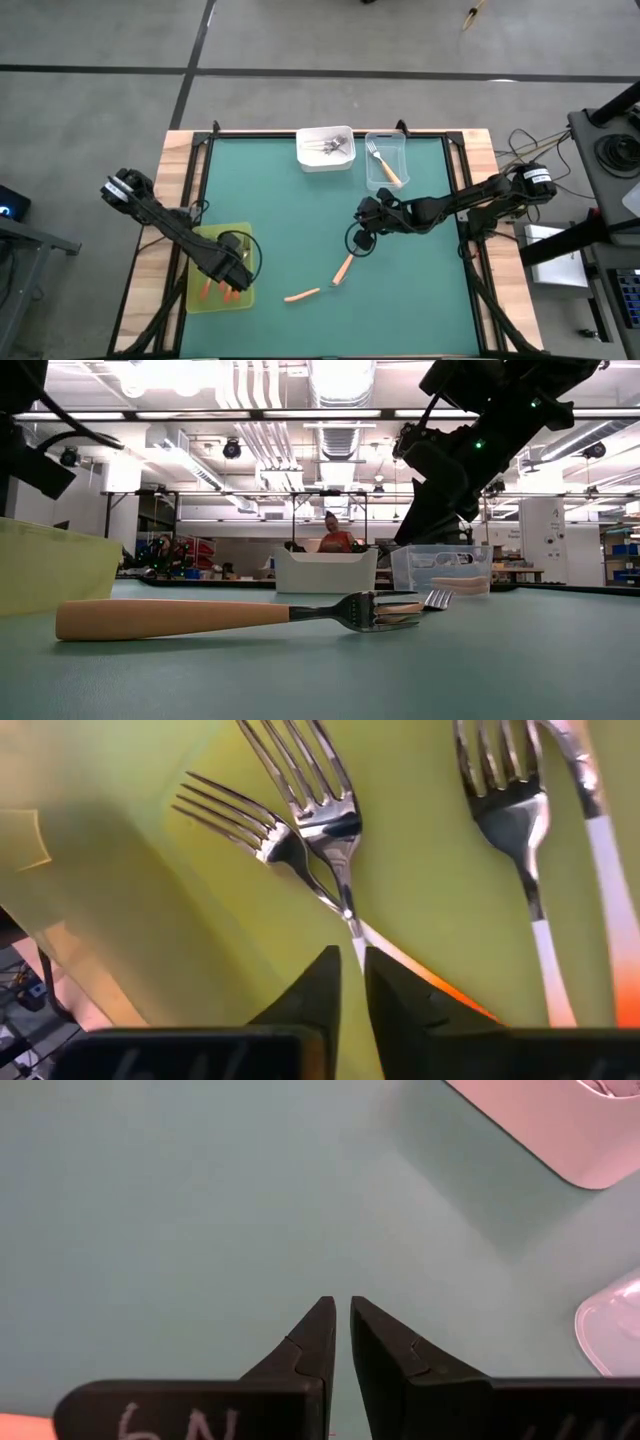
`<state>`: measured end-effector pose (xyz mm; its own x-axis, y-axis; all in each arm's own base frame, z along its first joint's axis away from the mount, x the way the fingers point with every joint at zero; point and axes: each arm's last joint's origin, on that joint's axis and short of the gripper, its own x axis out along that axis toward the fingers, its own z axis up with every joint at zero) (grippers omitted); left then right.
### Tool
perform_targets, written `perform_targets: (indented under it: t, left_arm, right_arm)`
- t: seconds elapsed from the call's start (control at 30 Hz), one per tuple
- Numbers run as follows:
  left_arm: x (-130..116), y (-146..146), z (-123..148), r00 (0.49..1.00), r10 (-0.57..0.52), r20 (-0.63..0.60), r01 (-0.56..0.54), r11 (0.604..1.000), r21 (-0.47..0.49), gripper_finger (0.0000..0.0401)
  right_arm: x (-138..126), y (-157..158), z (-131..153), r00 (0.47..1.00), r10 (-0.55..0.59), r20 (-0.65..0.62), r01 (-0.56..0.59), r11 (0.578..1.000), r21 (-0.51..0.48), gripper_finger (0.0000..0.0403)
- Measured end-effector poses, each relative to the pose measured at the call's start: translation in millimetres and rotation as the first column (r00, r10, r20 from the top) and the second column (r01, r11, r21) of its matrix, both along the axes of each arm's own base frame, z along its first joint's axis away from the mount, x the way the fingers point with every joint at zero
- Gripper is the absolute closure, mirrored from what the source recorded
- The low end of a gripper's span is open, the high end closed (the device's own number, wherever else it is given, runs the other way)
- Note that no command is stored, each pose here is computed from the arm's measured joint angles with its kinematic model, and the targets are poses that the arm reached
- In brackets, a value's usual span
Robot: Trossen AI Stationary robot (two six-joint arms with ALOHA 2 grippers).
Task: Sort silverware by color (type)
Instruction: Put the orange fork into the yellow bin
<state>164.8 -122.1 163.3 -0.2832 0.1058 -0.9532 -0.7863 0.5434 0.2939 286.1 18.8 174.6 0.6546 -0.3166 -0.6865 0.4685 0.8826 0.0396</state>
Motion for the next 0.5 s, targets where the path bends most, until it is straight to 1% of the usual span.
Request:
perform_targets:
  t: [0.17, 0.27, 0.37, 0.5]
  left_arm:
    - [-2, 1, -7, 1.0, 0.012, 0.015, -0.012, 1.0, -0.006, 0.0318]
    - [-2, 1, -12, 0.999, 0.013, 0.031, -0.013, 1.0, -0.018, 0.0291]
    - [-4, 2, -15, 0.999, 0.016, 0.029, -0.016, 1.0, -0.014, 0.0276]
    - [-5, 4, -17, 0.999, 0.018, 0.038, -0.018, 1.0, 0.003, 0.0272]
  right_arm:
    - [0, 0, 0, 1.0, 0.0, 0.0, 0.0, 1.0, 0.0, 0.0376]
    - [0, 0, 0, 1.0, -0.001, 0.0, 0.001, 1.0, 0.0, 0.0376]
    - [0, 0, 0, 1.0, -0.001, 0.0, 0.001, 1.0, 0.001, 0.0376]
    - [0, 0, 0, 1.0, -0.002, 0.001, 0.002, 1.0, 0.002, 0.0376]
